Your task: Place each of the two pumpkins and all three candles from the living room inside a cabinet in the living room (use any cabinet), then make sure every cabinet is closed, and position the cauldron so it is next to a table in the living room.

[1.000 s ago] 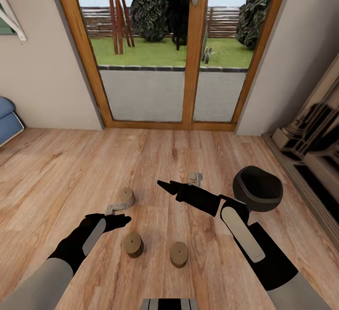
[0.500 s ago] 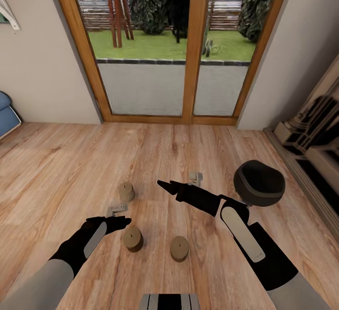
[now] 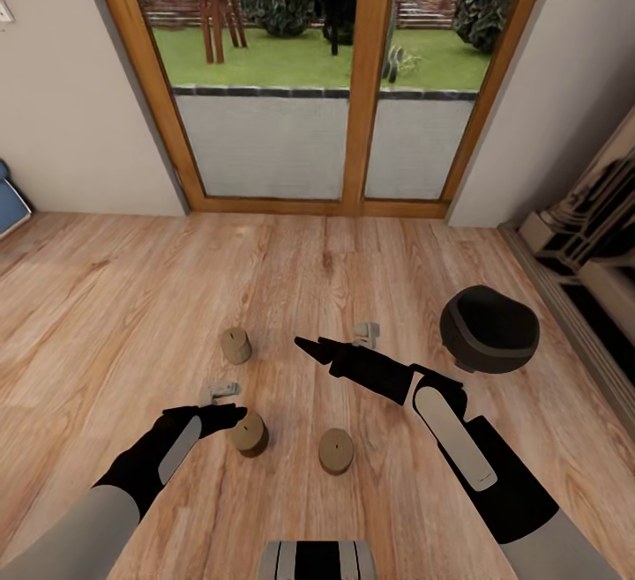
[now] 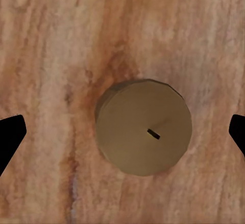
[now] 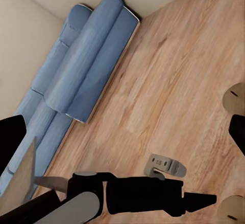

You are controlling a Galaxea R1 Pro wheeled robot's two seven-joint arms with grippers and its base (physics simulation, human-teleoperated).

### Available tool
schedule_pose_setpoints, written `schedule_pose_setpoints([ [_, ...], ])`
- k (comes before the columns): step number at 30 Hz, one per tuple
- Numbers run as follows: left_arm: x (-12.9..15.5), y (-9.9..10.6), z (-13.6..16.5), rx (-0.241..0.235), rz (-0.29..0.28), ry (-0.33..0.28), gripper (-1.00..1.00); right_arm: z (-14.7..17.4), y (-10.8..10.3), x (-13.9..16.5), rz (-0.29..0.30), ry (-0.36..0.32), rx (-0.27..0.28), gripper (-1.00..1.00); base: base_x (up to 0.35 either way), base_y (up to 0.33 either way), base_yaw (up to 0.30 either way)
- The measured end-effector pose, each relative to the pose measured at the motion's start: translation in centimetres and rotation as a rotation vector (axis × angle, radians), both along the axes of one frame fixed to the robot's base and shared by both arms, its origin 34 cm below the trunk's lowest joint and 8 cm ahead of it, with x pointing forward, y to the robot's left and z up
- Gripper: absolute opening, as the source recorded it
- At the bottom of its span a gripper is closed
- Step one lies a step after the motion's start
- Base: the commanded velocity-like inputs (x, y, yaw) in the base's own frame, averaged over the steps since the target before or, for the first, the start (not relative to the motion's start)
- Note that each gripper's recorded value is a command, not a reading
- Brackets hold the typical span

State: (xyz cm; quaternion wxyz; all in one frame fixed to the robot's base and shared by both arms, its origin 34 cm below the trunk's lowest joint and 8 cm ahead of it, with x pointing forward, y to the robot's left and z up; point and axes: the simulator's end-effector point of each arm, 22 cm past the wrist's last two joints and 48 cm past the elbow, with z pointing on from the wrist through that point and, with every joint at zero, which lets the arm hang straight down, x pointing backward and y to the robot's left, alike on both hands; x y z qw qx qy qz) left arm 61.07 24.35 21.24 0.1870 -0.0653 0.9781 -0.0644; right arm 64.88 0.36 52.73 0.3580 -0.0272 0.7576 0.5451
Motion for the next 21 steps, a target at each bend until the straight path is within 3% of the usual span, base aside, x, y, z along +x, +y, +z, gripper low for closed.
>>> schedule_pose_setpoints([
  [8,-1.0,-1.5,-1.8,-0.018,-0.008,0.033,1.0,-1.9,0.0,0.0,0.0,0.032,0.0,1.0,0.0,0.0,0.0],
  [12,-1.9,-3.1,-2.8,-0.021,-0.047,0.053,1.0,-2.9,0.0,0.1,-0.001,0.048,0.0,1.0,0.0,0.0,0.0],
  [21,-2.2,-3.3,-3.2,-0.02,-0.059,0.061,1.0,-3.5,-0.1,0.1,-0.004,0.056,-0.003,1.0,0.0,0.0,0.0],
])
